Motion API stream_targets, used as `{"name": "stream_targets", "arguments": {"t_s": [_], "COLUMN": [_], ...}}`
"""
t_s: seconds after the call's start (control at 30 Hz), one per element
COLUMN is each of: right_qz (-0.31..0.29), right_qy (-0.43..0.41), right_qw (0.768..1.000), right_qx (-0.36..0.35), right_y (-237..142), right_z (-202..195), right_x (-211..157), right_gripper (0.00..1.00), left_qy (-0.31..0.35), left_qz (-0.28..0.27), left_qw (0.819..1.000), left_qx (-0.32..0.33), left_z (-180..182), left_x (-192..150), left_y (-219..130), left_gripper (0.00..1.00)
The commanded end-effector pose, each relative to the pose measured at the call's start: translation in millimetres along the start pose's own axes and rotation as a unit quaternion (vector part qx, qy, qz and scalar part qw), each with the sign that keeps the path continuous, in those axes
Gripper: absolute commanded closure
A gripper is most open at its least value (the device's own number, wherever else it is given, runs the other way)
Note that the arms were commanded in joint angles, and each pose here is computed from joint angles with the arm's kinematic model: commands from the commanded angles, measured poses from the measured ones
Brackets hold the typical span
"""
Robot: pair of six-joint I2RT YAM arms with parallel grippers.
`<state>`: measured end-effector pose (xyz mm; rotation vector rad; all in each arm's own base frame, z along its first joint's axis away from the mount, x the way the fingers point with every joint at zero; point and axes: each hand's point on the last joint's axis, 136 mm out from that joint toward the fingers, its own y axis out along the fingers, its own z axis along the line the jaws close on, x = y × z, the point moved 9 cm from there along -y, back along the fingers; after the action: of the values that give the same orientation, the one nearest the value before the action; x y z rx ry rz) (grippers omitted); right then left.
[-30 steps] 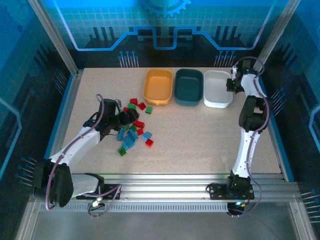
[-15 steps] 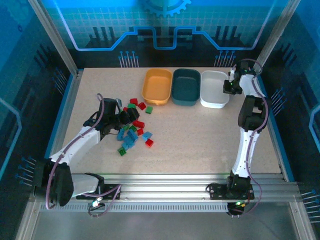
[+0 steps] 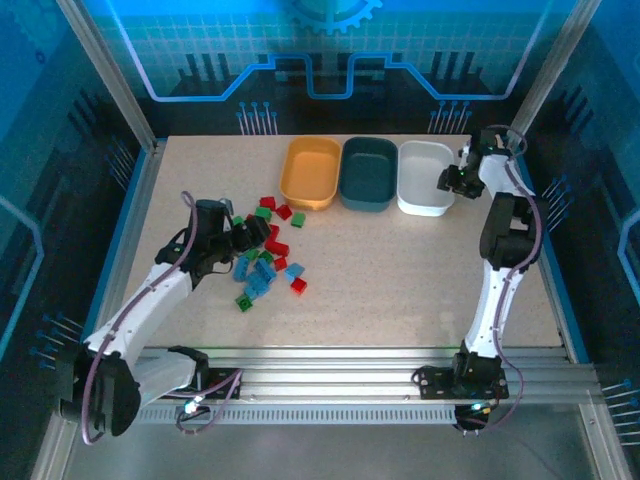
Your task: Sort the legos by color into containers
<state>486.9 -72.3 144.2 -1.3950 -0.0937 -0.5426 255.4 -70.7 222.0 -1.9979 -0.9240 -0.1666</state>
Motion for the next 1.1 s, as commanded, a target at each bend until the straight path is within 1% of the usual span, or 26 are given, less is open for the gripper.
{"name": "stream_targets", "arguments": {"t_s": [0.0,0.13,0.2,0.27,0.37,0.47,0.5,0.53,0.57,0.63,0.7,0.77,0.87,0.97,1.07], "right_qz": [-0.082,-0.106,-0.112,-0.114,-0.113,-0.103,-0.096,-0.084,-0.075,-0.043,-0.028,-0.006,0.019,0.043,0.051], "right_qy": [0.041,0.064,0.075,0.067,-0.001,-0.118,-0.165,-0.224,-0.261,-0.347,-0.402,-0.46,-0.52,-0.533,-0.539], "right_qw": [0.996,0.992,0.991,0.991,0.993,0.987,0.98,0.968,0.959,0.929,0.904,0.878,0.846,0.837,0.829], "right_qx": [0.007,0.009,0.019,0.026,0.02,0.039,0.057,0.075,0.086,0.124,0.14,0.133,0.115,0.12,0.139], "right_y": [-51.2,-70.4,-77.0,-84.2,-97.8,-114.3,-118.7,-123.0,-124.4,-123.7,-119.1,-108.2,-88.4,-69.3,-58.7], "right_z": [-1.4,-0.3,5.6,21.6,67.2,124.3,143.9,168.9,185.2,221.0,247.6,271.7,295.2,304.4,312.3], "right_x": [6.6,-19.5,-39.3,-65.8,-112.1,-163.3,-180.0,-204.1,-221.2,-261.1,-289.9,-316.7,-347.8,-363.2,-372.4], "right_gripper": [0.36,0.27,0.26,0.26,0.26,0.26,0.26,0.26,0.26,0.25,0.24,0.23,0.23,0.23,0.23], "left_qy": [-0.012,-0.023,-0.03,-0.046,-0.074,-0.1,-0.107,-0.114,-0.122,-0.135,-0.149,-0.162,-0.163,-0.153,-0.146], "left_qz": [0.0,-0.009,-0.013,-0.018,-0.02,-0.02,-0.02,-0.019,-0.017,-0.01,0.007,0.029,0.048,0.047,0.038], "left_qw": [0.999,0.999,0.998,0.996,0.993,0.988,0.987,0.986,0.985,0.985,0.985,0.984,0.985,0.987,0.988], "left_qx": [0.039,0.047,0.056,0.072,0.093,0.114,0.116,0.118,0.118,0.109,0.085,0.06,0.029,0.027,0.023], "left_z": [15.7,24.3,31.4,42.4,57.6,71.6,75.6,79.4,82.7,85.9,85.8,83.0,76.1,74.3,74.6], "left_x": [-12.8,-20.6,-26.1,-34.2,-45.2,-52.8,-54.1,-55.4,-56.5,-57.5,-58.9,-58.9,-55.3,-53.4,-53.9], "left_y": [-8.7,-17.0,-20.8,-22.6,-23.5,-26.4,-27.1,-27.4,-27.3,-24.6,-17.4,-9.8,-3.7,-6.1,-9.3], "left_gripper": [0.15,0.12,0.09,0.07,0.05,0.03,0.02,0.01,0.01,0.01,0.01,0.01,0.01,0.01,0.01]}}
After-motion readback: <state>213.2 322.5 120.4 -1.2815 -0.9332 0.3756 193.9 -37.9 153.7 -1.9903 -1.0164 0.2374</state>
